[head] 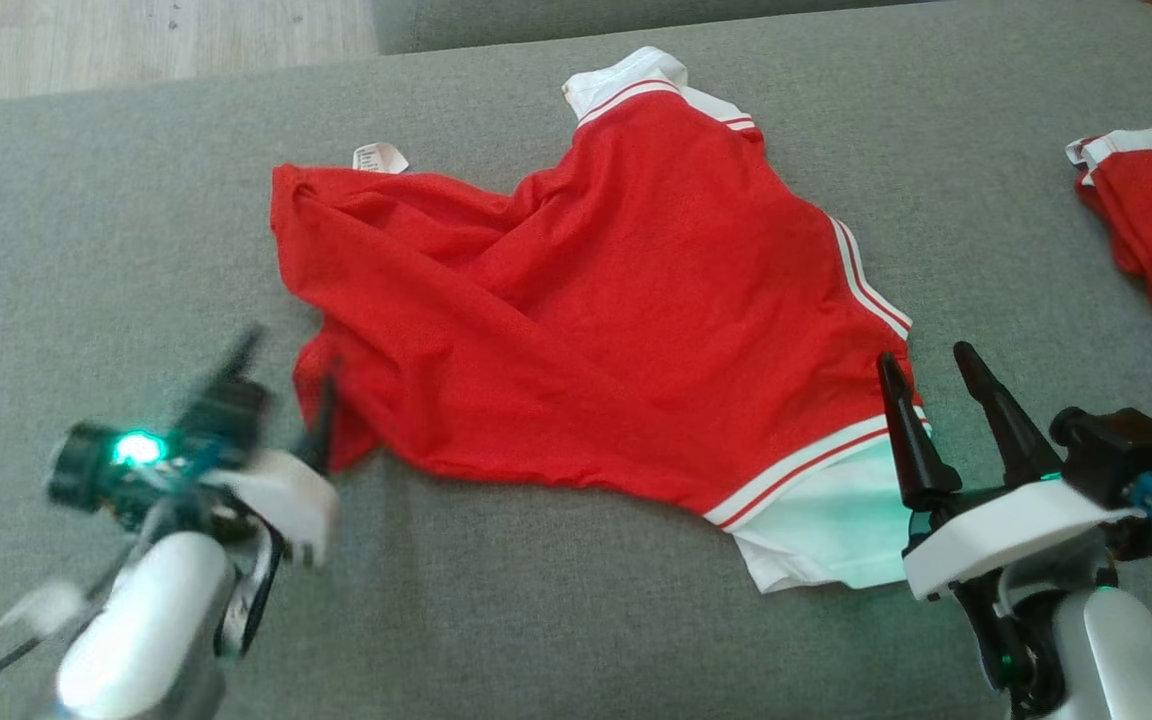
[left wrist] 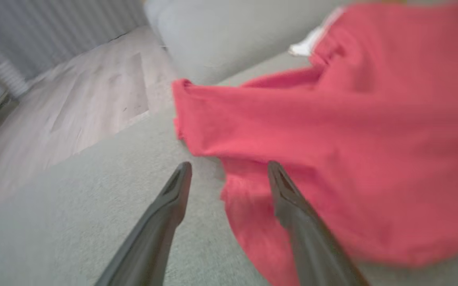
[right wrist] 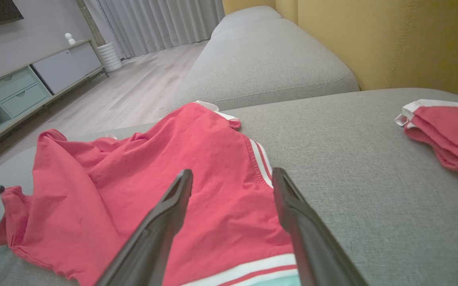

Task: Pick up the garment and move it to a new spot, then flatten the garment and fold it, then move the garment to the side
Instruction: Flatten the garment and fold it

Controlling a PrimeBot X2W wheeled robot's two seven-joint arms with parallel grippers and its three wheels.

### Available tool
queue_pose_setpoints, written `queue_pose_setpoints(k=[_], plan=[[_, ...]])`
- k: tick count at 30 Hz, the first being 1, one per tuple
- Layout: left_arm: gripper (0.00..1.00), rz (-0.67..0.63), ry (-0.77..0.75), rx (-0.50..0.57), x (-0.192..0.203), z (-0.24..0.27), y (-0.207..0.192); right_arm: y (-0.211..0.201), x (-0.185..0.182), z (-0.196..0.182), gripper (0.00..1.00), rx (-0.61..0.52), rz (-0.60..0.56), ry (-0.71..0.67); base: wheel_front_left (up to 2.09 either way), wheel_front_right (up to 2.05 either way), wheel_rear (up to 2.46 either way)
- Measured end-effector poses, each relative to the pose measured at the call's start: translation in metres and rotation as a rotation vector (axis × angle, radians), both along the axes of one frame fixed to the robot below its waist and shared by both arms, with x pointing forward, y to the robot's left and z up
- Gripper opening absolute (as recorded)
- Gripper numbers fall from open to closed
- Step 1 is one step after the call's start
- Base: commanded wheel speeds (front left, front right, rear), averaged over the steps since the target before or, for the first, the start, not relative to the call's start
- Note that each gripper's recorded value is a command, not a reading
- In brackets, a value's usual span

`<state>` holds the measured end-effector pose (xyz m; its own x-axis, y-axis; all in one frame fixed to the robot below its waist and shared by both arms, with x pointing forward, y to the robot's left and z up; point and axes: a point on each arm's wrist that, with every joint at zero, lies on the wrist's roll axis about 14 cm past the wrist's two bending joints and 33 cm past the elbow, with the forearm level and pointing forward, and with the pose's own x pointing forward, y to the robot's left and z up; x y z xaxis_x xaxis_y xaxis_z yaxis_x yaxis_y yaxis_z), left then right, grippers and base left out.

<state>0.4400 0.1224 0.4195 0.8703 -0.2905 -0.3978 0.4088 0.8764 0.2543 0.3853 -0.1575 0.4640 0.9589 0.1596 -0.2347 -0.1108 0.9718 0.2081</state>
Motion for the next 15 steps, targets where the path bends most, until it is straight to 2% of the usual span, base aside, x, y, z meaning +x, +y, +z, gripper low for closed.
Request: queue_pose_setpoints(k=[2, 6, 9, 15], plan=[[1.00, 0.143, -0.025, -0.170, 0.007, 0.016, 0.007, 0.000, 0.000, 0.000, 1.00, 0.000, -0.001, -0.001, 0.00, 0.00, 0.00], [1.00, 0.318, -0.009, -0.383, -0.010, 0.022, 0.007, 0.000, 0.002, 0.000, 1.00, 0.000, 0.000, -0.002, 0.00, 0.00, 0.00], [1.00, 0.362, 0.041, -0.433, -0.029, 0.010, 0.006, 0.002, 0.003, -0.001, 1.00, 0.001, 0.007, 0.002, 0.00, 0.00, 0.00], [1.00, 0.399, 0.093, -0.459, -0.031, 0.003, 0.010, 0.009, 0.006, 0.000, 1.00, 0.004, 0.026, -0.001, 0.00, 0.00, 0.00]])
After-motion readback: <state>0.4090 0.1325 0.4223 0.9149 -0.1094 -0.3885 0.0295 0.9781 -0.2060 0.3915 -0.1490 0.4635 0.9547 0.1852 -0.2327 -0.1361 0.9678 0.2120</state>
